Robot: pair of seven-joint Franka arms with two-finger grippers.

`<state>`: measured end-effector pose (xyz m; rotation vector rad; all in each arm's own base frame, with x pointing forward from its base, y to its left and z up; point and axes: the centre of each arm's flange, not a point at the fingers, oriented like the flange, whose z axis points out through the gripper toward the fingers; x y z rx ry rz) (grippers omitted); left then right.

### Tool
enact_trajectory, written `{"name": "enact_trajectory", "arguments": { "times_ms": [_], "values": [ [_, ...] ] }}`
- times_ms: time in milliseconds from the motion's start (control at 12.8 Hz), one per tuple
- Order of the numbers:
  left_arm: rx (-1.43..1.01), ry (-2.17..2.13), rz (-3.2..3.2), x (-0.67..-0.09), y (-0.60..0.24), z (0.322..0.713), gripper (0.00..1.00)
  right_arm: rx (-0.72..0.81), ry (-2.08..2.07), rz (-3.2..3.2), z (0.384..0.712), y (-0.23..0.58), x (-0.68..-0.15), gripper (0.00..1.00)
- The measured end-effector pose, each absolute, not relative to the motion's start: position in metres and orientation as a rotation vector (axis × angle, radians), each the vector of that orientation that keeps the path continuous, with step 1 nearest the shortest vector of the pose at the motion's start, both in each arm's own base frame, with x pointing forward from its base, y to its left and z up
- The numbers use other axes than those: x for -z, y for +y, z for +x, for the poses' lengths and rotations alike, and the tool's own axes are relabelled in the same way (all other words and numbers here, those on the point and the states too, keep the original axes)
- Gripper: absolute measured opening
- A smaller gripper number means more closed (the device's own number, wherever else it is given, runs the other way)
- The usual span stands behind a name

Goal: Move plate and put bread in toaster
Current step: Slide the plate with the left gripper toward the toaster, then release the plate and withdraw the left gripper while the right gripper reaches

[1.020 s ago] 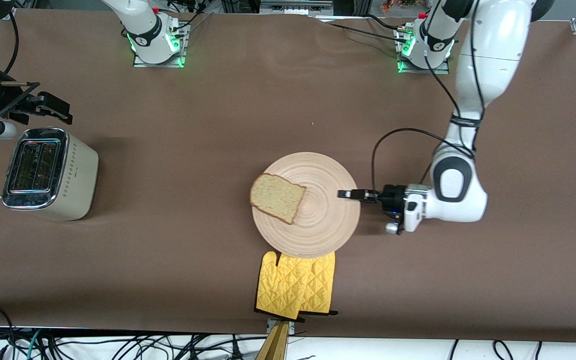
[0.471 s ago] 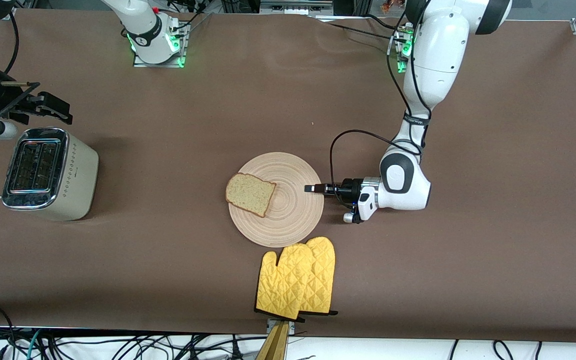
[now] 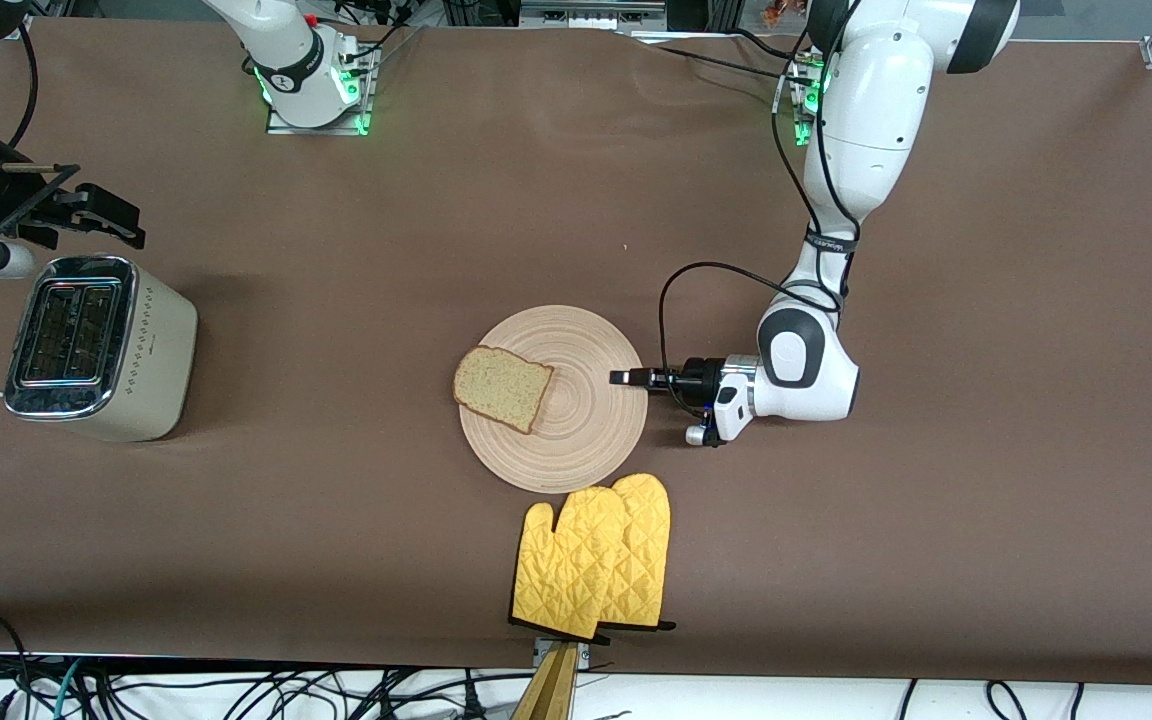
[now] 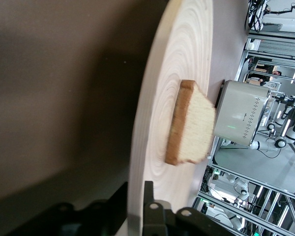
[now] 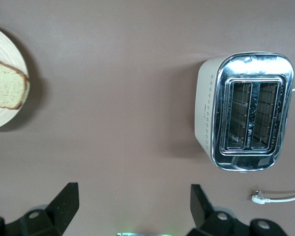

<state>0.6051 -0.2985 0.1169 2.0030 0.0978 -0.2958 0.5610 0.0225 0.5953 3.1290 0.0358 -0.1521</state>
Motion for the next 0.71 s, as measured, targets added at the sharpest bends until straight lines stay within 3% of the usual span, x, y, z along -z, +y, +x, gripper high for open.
{"name": "enact_trajectory", "arguments": {
  "times_ms": [314, 392, 471, 627, 706],
  "values": [
    [0.270, 0.082, 2.007, -0.119, -0.292, 0.610, 0.67, 0.152, 0.036, 3.129, 0.561, 0.023, -0.595, 1.00],
    [0.263, 0.087, 2.009, -0.121, -0.285, 0.614, 0.74, 0.152, 0.036, 3.129, 0.561, 0.023, -0.595, 1.00],
    [0.255, 0.092, 2.006, -0.125, -0.273, 0.620, 0.74, 0.152, 0.036, 3.129, 0.561, 0.023, -0.595, 1.00],
    [0.238, 0.103, 2.001, -0.139, -0.231, 0.636, 0.95, 0.152, 0.036, 3.129, 0.561, 0.023, -0.595, 1.00],
    [0.239, 0.098, 2.022, -0.150, -0.200, 0.645, 1.00, 0.152, 0.036, 3.129, 0.561, 0.023, -0.595, 1.00]
  ]
}}
